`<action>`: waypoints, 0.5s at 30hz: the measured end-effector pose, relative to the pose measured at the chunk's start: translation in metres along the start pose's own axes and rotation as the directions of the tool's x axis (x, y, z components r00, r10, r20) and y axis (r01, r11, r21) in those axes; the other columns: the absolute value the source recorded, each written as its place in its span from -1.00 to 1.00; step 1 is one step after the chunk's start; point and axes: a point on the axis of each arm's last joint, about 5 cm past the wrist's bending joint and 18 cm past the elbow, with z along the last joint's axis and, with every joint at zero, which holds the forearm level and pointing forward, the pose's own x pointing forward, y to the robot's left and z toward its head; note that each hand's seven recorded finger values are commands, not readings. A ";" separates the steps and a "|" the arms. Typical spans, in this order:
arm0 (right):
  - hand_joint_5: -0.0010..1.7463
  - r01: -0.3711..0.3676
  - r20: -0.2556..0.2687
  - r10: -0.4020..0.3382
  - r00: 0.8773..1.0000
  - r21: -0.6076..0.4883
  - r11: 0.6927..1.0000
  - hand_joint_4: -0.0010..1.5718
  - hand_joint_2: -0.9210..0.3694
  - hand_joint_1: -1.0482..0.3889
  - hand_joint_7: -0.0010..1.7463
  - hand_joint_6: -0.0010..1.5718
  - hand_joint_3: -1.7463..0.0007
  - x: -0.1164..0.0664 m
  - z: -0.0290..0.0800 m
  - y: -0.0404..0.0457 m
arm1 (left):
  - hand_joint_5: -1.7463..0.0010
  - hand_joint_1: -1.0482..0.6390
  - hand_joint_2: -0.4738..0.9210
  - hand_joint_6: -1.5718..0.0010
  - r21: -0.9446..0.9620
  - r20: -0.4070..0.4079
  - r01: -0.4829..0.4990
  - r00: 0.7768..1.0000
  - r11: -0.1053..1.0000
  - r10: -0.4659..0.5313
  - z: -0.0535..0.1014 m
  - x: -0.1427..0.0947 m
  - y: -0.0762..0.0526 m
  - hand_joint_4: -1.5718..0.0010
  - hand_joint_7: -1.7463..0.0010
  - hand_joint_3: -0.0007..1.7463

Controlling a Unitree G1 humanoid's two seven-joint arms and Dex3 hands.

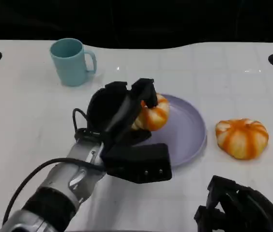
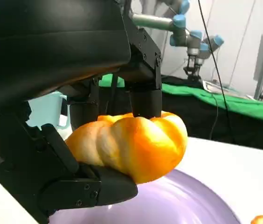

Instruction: Grasp the bread from the table and place it into the plate.

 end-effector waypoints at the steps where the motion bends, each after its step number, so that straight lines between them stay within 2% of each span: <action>1: 0.84 0.000 0.000 0.000 1.000 0.000 1.000 0.13 -1.00 -0.55 0.56 0.01 0.75 0.000 0.000 0.0001 | -1.00 -0.02 0.39 0.01 0.003 0.001 0.012 1.000 1.000 -0.012 0.001 0.001 -0.002 -0.23 -0.71 -0.07; 4: 0.84 0.000 0.000 0.000 1.000 0.000 1.000 0.13 -1.00 -0.56 0.56 0.01 0.75 0.000 0.000 0.0003 | -1.00 -0.03 0.48 -0.05 0.016 0.005 0.046 0.999 0.999 -0.046 0.002 0.002 -0.007 -0.19 -0.47 -0.23; 5: 0.84 -0.001 0.000 0.001 1.000 0.000 1.000 0.13 -1.00 -0.56 0.56 0.02 0.75 0.000 0.000 0.0004 | -1.00 -0.05 0.59 -0.12 0.023 0.009 0.053 0.999 0.998 -0.054 0.002 0.003 -0.007 -0.14 -0.16 -0.42; 7: 0.84 0.000 0.002 0.000 1.000 -0.002 1.000 0.13 -1.00 -0.56 0.57 0.02 0.74 0.000 0.000 0.0009 | -0.86 -0.08 0.82 -0.18 0.026 0.017 0.067 0.998 0.997 -0.068 0.003 0.004 -0.007 -0.03 0.31 -0.71; 9: 0.84 -0.003 0.007 0.003 1.000 -0.007 1.000 0.12 -1.00 -0.56 0.57 0.02 0.74 0.000 0.001 0.0021 | -0.85 -0.10 0.91 -0.11 0.032 0.029 0.093 0.995 0.995 -0.094 0.004 0.006 -0.007 0.08 0.54 -0.81; 11: 0.84 -0.007 0.009 0.007 1.000 -0.009 1.000 0.12 -1.00 -0.55 0.58 0.01 0.73 0.000 0.002 0.0027 | -0.77 -0.18 0.98 0.12 0.043 0.038 0.119 0.992 0.992 -0.121 0.004 0.007 -0.006 0.28 0.80 -0.84; 12: 0.84 -0.007 0.009 0.007 1.000 -0.009 1.000 0.12 -1.00 -0.55 0.58 0.01 0.72 0.000 0.002 0.0027 | -0.53 -0.23 0.99 0.22 0.054 0.039 0.146 0.988 0.988 -0.148 0.004 0.008 -0.006 0.34 0.88 -0.86; 13: 0.84 -0.007 0.009 0.007 1.000 -0.009 1.000 0.12 -1.00 -0.55 0.58 0.01 0.72 0.000 0.002 0.0028 | -0.38 -0.26 0.99 0.26 0.066 0.033 0.175 0.983 0.982 -0.178 0.004 0.009 -0.005 0.35 0.93 -0.87; 15: 0.85 -0.007 0.009 0.007 1.000 -0.009 1.000 0.12 -1.00 -0.54 0.58 0.00 0.71 0.000 0.002 0.0028 | 0.21 -0.44 1.00 0.49 0.085 0.020 0.233 0.972 0.969 -0.236 0.002 0.009 -0.003 0.47 0.98 -0.85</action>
